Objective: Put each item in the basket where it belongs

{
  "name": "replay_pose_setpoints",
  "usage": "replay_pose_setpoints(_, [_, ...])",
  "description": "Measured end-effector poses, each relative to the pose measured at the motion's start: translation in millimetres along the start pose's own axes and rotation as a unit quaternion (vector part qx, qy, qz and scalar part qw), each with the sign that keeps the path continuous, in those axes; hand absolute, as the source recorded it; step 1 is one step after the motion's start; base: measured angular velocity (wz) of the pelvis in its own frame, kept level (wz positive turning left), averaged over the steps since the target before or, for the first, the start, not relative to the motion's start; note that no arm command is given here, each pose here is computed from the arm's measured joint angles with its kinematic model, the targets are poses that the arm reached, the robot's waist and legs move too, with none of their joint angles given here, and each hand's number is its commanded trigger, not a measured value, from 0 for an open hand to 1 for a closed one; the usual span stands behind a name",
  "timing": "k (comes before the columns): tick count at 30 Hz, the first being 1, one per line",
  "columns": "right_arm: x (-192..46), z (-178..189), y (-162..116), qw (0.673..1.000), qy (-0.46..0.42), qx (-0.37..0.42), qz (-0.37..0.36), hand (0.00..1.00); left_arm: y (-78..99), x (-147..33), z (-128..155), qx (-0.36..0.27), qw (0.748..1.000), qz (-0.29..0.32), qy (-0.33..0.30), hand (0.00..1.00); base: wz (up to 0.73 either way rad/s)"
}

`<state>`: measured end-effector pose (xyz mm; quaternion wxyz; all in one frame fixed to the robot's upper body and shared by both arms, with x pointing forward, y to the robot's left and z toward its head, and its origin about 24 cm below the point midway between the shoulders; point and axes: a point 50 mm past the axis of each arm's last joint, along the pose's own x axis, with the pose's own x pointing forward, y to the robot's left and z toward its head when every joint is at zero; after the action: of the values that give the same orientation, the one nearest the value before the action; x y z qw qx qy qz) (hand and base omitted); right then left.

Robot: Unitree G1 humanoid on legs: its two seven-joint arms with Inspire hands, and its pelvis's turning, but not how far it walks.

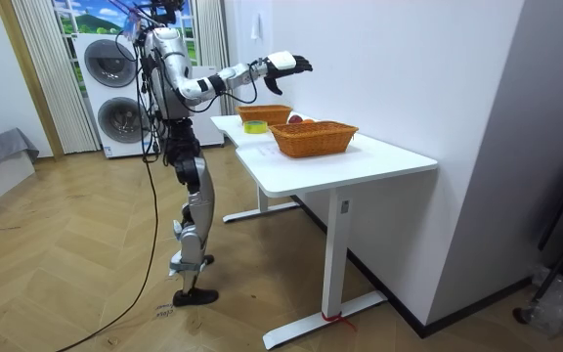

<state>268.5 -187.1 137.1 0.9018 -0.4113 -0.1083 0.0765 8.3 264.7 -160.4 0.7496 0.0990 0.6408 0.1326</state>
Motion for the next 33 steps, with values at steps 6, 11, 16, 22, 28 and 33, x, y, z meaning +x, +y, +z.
replay_pose_setpoints(6, [1.1,3.5,10.9,0.999,-0.007,0.002,0.051,0.0,-2.1,0.8,6.9,0.008,1.0,-0.004,-0.009,0.0,0.05])
replay_pose_setpoints(11, [1.6,7.9,22.2,0.996,-0.016,0.007,0.083,0.0,-2.2,0.9,5.7,0.01,1.0,-0.003,-0.005,0.0,0.0])
replay_pose_setpoints(16, [1.6,9.9,28.7,0.994,-0.02,0.006,0.105,0.0,-2.5,1.3,7.8,0.01,1.0,-0.006,-0.007,0.0,0.03])
replay_pose_setpoints(22, [2.0,4.8,32.1,0.993,-0.008,0.011,0.113,0.0,-3.4,1.9,10.7,0.01,1.0,-0.009,-0.003,0.0,0.1])
replay_pose_setpoints(28, [3.0,-4.0,39.0,0.992,0.019,0.026,0.12,0.0,-5.2,2.3,9.6,0.01,1.0,-0.01,0.009,0.0,0.05])
replay_pose_setpoints(33, [6.3,-8.8,45.6,0.99,0.037,0.031,0.13,0.0,-5.8,2.3,9.4,0.011,1.0,-0.007,0.014,0.0,0.03])
